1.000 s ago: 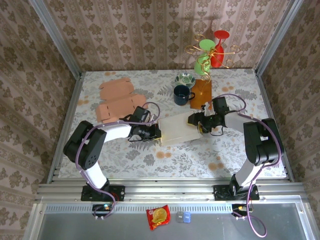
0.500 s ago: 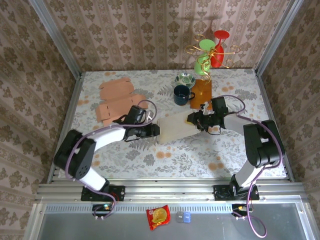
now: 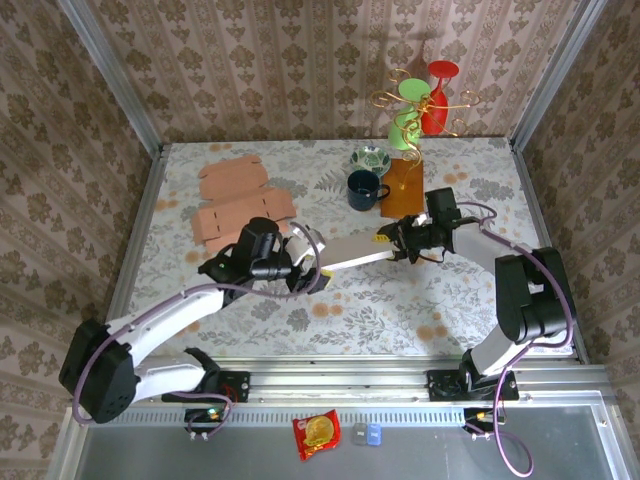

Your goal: Fold the paper box

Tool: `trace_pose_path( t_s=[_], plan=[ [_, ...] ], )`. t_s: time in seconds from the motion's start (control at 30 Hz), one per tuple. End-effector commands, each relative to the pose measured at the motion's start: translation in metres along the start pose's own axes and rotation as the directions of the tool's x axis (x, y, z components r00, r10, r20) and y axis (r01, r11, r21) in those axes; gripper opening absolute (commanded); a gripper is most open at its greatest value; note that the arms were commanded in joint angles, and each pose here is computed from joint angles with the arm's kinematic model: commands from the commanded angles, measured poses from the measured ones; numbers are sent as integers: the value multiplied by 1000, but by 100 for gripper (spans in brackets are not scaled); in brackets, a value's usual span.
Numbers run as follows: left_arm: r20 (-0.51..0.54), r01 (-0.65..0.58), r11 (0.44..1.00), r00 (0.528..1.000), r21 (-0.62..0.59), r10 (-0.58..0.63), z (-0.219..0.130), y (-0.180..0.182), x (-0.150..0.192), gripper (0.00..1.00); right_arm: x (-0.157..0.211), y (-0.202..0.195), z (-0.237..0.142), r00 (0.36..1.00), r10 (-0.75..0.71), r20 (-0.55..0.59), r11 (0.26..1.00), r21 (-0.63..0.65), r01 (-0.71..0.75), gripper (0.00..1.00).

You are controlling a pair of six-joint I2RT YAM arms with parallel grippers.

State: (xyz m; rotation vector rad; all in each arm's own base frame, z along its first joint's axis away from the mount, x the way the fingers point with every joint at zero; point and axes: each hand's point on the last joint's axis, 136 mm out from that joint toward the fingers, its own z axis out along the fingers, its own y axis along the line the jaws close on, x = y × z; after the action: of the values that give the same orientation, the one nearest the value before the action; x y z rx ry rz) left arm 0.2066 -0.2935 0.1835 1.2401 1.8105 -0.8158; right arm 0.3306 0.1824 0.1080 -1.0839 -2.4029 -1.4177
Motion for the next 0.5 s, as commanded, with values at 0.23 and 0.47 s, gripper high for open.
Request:
trace_pose_path(
  t_s=[0.23, 0.47],
  plan=[
    [-237, -300, 953, 929, -40, 283, 16, 11, 46, 75, 28, -19, -8, 934, 349, -74, 936, 65, -345, 31],
    [-258, -329, 936, 922, -125, 290, 27, 29, 44, 75, 33, -36, -6, 917, 388, -87, 919, 112, -378, 30]
  ],
)
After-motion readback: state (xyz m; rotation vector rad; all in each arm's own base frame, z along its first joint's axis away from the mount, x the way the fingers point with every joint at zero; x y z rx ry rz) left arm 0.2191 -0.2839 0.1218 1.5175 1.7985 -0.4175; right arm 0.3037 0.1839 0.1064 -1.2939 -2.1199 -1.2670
